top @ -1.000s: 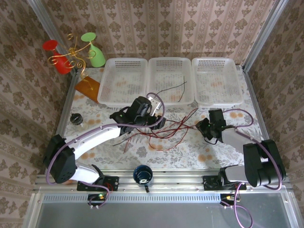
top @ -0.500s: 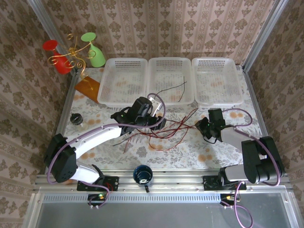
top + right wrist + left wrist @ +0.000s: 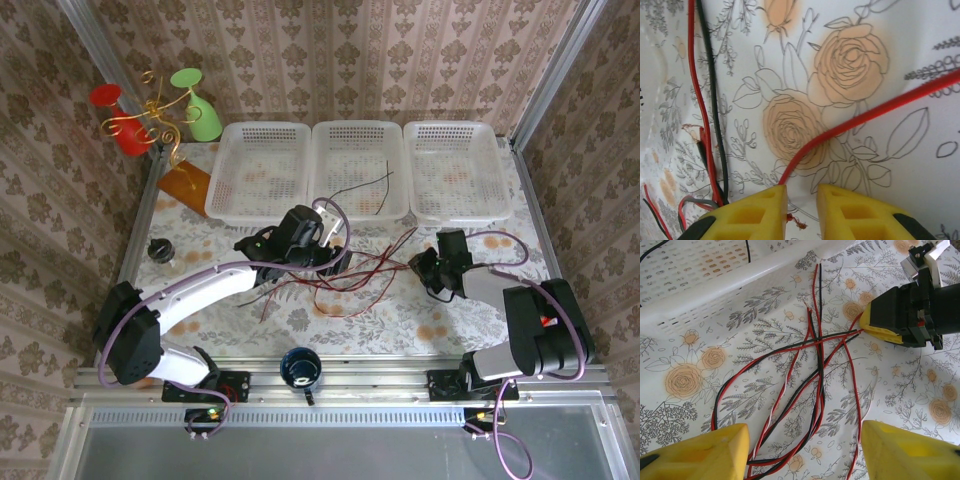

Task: Untangle the cables
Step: Untie the cable.

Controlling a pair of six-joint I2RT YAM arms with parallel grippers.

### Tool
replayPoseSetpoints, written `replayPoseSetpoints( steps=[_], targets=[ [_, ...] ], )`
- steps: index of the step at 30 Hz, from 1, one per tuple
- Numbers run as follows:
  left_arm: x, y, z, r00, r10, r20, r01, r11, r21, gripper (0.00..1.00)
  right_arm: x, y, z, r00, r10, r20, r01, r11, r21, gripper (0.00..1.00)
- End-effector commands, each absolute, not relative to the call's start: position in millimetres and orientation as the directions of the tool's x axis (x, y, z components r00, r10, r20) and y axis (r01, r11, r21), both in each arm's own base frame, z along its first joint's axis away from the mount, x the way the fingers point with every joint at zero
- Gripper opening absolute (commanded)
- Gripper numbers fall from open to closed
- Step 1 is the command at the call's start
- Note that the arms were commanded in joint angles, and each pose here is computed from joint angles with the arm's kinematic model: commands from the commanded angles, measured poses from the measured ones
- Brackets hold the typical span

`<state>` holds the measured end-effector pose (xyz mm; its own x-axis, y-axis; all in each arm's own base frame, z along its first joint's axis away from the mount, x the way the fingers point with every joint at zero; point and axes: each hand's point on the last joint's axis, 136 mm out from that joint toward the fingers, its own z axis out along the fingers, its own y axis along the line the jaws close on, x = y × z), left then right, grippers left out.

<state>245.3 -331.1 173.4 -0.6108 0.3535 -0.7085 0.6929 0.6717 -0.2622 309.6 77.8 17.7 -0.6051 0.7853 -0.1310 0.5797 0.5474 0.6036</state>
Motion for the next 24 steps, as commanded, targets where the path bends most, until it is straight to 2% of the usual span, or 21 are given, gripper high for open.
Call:
replayPoseSetpoints(
  steps=[1, 14, 20, 23, 24],
  targets=[
    [246.6, -335.0, 177.0, -0.596, 0.357, -0.719, 0.702, 0.667, -0.251, 0.61, 304.2, 80.0, 8.2, -0.607, 0.789, -0.101, 0.599, 0.537, 0.594, 0.25],
    [244.7, -335.1, 180.8, -0.573, 0.374, -0.729, 0.718, 0.659, -0.226, 0.61, 311.5, 81.9, 35.9, -0.609, 0.78, -0.144, 0.542, 0.542, 0.643, 0.0],
    [239.8, -337.7, 184.9, -0.513, 0.413, -0.753, 0.766, 0.615, -0.185, 0.62, 305.6, 80.6, 61.8, -0.605, 0.776, -0.179, 0.504, 0.546, 0.669, 0.0],
    [235.5, -341.7, 195.3, -0.444, 0.426, -0.788, 0.813, 0.562, -0.154, 0.63, 302.1, 81.5, 79.3, -0.609, 0.769, -0.197, 0.473, 0.55, 0.688, 0.0],
    [228.4, -347.2, 203.6, -0.392, 0.431, -0.813, 0.853, 0.501, -0.146, 0.63, 300.8, 83.3, 86.6, -0.614, 0.763, -0.2, 0.456, 0.551, 0.699, 0.0]
  ],
)
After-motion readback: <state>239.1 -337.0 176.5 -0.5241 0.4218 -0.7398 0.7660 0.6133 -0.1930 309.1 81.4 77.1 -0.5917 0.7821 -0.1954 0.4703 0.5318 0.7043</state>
